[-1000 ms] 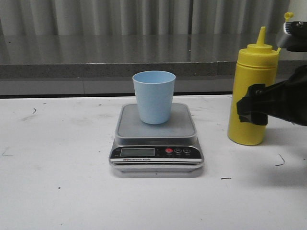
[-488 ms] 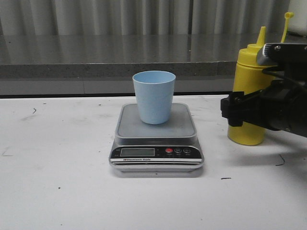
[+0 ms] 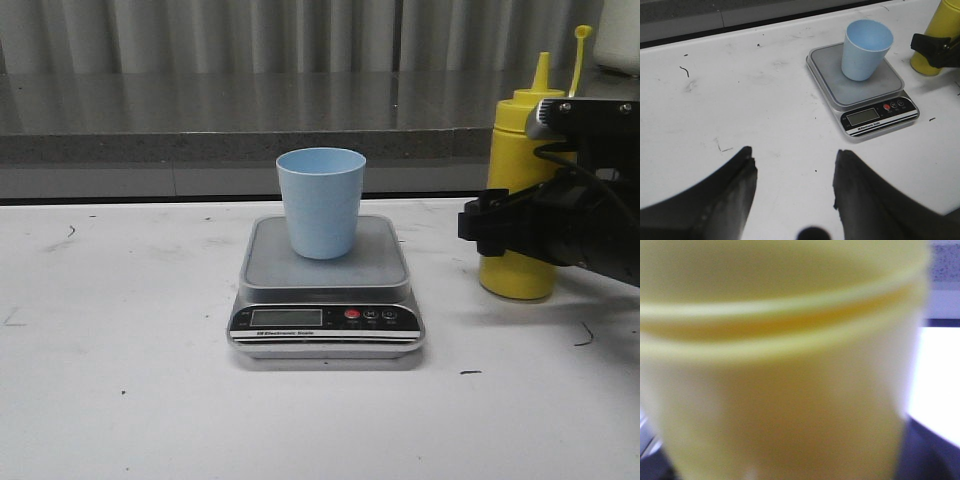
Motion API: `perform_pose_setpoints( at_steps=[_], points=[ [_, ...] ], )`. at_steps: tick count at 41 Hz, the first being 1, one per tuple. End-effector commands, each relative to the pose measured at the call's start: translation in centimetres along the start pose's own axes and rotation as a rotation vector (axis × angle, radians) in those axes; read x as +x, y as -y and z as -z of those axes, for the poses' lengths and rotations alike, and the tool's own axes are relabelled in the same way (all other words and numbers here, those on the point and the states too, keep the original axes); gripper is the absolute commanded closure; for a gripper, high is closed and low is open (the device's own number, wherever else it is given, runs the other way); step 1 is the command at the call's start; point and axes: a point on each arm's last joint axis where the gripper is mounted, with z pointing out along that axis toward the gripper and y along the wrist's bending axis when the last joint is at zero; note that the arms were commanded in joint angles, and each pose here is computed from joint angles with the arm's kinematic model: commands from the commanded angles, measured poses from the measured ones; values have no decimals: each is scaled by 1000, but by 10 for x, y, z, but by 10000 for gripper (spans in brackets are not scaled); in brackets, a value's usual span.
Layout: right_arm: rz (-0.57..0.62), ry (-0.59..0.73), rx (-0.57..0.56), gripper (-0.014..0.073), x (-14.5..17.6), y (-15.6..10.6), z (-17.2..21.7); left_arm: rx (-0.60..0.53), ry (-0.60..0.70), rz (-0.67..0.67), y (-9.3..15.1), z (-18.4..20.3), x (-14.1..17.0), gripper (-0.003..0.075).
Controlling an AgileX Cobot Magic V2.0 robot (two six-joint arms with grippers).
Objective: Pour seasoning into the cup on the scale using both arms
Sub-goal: 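Lift the yellow bottle with the right gripper and tilt its nozzle toward the cup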
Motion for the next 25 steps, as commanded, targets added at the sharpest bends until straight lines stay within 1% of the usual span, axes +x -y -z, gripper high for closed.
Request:
perform_pose_setpoints(
  at_steps=[1,4,8,11,14,19,25],
  points=[
    [10,191,-48,220,-30,-5,0,8,91,13,1,5,-13,365],
    [15,202,-64,278,-34,-7,1,8,91,13,1,5,-13,365],
    [22,223,-93,284,-46,-10,4,8,91,13,1,5,-13,365],
    [28,214,-106,284,-58,-12,9,8,91,13,1,5,-13,365],
    [61,193,-104,284,-73,-13,14,8,91,13,1,5,-13,365],
    [202,133,-99,284,-97,-16,19,8,91,13,1,5,-13,365],
    [402,-7,-124,284,-124,-21,22,8,91,13,1,5,-13,365]
  ],
)
